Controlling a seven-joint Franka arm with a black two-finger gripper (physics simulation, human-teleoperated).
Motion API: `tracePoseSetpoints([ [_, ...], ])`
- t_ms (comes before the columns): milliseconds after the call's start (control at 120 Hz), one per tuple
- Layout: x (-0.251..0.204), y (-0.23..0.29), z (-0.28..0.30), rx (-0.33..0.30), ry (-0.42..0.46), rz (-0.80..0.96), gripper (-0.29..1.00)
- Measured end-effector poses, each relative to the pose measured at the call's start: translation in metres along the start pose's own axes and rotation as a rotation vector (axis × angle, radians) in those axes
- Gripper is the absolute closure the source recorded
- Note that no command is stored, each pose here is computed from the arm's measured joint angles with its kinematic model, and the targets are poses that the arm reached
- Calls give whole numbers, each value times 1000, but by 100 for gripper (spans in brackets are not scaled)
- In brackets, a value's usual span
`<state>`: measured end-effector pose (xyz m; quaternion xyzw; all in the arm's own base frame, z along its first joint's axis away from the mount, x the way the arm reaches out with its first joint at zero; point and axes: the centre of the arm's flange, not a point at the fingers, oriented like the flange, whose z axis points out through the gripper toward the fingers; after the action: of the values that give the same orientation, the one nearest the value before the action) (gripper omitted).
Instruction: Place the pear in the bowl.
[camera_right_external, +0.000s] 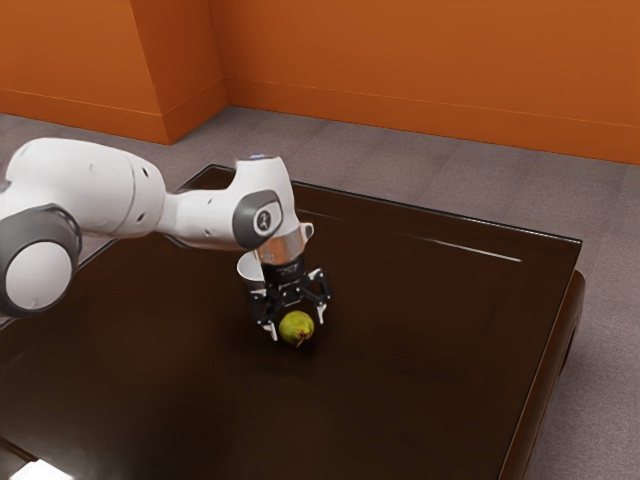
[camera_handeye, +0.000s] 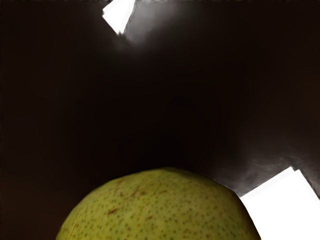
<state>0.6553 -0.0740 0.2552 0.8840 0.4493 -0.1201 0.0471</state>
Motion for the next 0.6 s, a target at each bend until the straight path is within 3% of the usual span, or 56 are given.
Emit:
tracePoseSetpoints([
  [333, -6, 1, 6, 9, -2, -44, 0],
  [600, -8, 3, 4, 12, 6, -59, 26],
])
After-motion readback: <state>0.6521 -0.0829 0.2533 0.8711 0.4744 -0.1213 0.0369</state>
